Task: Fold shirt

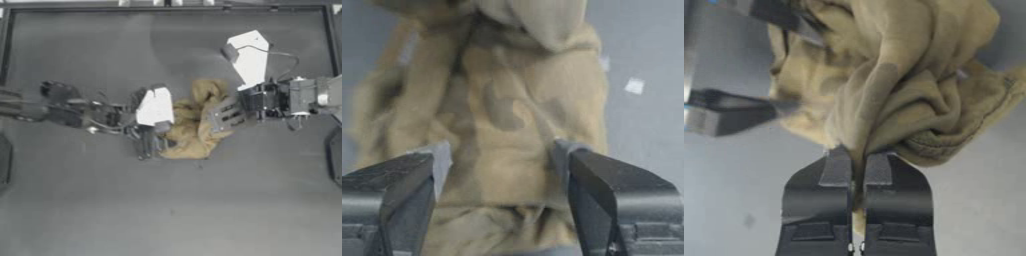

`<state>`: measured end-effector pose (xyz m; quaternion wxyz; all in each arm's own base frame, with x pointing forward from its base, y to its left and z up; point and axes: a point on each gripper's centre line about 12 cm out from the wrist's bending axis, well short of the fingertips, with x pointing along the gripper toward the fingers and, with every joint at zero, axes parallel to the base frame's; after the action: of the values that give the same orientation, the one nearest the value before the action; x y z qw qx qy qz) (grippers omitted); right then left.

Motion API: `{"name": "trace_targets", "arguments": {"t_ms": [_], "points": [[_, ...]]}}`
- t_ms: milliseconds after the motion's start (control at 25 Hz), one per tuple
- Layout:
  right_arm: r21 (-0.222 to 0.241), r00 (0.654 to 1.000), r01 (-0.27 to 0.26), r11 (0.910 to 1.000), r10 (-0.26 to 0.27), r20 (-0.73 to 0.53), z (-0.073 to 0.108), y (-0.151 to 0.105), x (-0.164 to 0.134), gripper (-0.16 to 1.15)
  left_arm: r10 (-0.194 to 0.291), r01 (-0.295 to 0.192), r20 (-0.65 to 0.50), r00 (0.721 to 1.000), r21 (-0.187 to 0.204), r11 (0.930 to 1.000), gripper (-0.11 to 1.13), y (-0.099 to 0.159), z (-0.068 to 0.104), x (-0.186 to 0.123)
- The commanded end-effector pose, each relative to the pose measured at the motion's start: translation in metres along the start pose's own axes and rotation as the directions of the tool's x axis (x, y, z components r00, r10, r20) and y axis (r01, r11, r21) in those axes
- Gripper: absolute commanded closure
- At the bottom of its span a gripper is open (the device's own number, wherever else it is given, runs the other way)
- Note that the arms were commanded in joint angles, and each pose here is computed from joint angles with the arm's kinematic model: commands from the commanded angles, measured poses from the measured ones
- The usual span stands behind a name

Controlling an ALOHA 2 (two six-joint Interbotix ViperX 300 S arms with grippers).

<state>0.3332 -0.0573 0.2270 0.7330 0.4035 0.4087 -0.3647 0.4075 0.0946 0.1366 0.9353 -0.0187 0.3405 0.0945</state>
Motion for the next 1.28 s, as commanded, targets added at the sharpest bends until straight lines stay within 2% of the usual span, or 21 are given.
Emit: {"name": "trace_targets", "arguments": {"t_ms": [40, 280, 400, 560, 840, 1040, 1280], "points": [[-0.002, 0.999, -0.046, 0.9989, 0.046, 0.012, 0.006, 0.011, -0.01, 0.94, 0.03, -0.029, 0.119, 0.992, -0.012, 0.9995, 0.08, 0.011, 0.034, -0.047], [-0.022, 0.999, -0.038, 0.999, 0.038, -0.029, 0.011, 0.024, -0.001, 0.94, 0.062, -0.058, 0.108, 0.992, -0.036, 0.9977, 0.08, 0.019, 0.023, -0.081], [-0.036, 0.997, -0.021, 0.9991, 0.018, -0.071, 0.013, 0.031, 0.007, 0.94, 0.063, -0.059, 0.1, 0.993, -0.045, 0.9973, 0.08, 0.019, 0.013, -0.091], [-0.04, 0.995, -0.021, 0.999, 0.017, -0.098, 0.017, 0.043, 0.016, 0.94, 0.063, -0.058, 0.103, 0.993, -0.054, 0.9969, 0.08, 0.018, 0.006, -0.101], [-0.055, 0.992, 0.003, 0.9985, -0.01, -0.124, 0.025, 0.06, 0.03, 0.94, 0.07, -0.066, 0.068, 0.995, -0.057, 0.9962, 0.08, 0.018, -0.004, -0.105], [-0.08, 0.985, -0.025, 0.9965, 0.01, -0.173, 0.026, 0.077, 0.046, 0.94, 0.069, -0.065, 0.056, 0.996, -0.058, 0.9961, 0.08, 0.018, -0.009, -0.104], [-0.098, 0.982, -0.029, 0.9947, 0.01, -0.189, 0.026, 0.084, 0.059, 0.93, 0.073, -0.071, 0.036, 0.997, -0.063, 0.9955, 0.08, 0.02, -0.018, -0.104]]}}
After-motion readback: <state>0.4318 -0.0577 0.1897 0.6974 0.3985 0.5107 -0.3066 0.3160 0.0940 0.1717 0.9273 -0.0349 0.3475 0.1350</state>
